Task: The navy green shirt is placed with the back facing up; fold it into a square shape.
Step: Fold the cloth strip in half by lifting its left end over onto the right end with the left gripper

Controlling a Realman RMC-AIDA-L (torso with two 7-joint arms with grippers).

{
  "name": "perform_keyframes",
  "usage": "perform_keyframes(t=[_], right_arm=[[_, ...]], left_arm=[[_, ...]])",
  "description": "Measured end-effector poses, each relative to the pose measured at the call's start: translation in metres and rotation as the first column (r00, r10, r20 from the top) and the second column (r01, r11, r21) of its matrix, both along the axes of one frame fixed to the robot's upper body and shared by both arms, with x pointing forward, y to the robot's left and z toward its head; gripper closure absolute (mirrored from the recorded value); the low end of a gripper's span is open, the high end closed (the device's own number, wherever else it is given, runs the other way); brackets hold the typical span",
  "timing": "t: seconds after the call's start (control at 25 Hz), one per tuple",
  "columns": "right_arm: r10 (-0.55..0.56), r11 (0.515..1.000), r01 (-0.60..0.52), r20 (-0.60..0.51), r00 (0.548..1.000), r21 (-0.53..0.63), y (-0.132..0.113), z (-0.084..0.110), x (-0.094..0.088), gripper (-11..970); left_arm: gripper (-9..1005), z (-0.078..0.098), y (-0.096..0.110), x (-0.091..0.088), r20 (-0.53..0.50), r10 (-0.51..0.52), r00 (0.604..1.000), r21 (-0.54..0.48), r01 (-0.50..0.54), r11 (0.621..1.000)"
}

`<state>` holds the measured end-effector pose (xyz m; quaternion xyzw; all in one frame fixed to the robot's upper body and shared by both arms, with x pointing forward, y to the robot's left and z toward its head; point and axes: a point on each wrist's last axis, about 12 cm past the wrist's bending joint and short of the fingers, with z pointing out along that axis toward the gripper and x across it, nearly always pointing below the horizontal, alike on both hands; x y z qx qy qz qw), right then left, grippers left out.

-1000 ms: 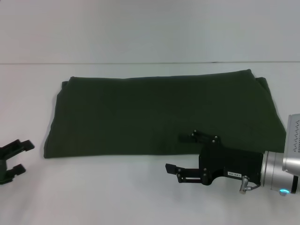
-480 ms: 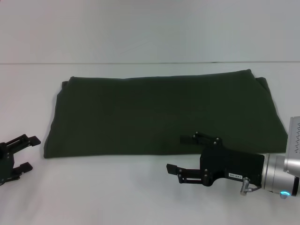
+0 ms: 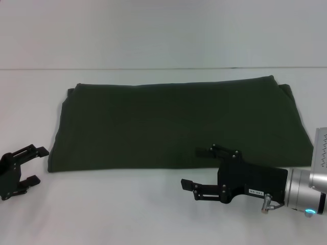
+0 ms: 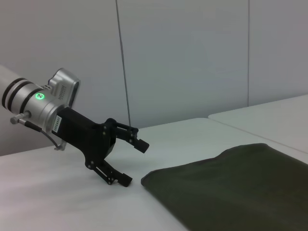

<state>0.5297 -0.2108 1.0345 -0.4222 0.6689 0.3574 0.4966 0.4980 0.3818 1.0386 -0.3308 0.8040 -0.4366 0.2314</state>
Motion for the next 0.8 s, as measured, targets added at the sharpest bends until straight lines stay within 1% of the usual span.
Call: perform_keyframes(t=[0.24, 0.8], right_arm=[[0.000, 1.000, 0.000, -0.001, 1.000, -0.001, 0.000, -0.001, -0.001, 25], [0.000, 1.000, 0.000, -0.004, 1.000, -0.001, -0.001, -0.001, -0.002, 27]], left_arm=[[61, -0.001, -0.001, 0.001, 0.001, 0.006, 1.000, 0.001, -0.006, 1.000], [64, -0.002, -0.013, 0.010, 0.006, -0.016, 1.000, -0.023, 0.016, 1.000]])
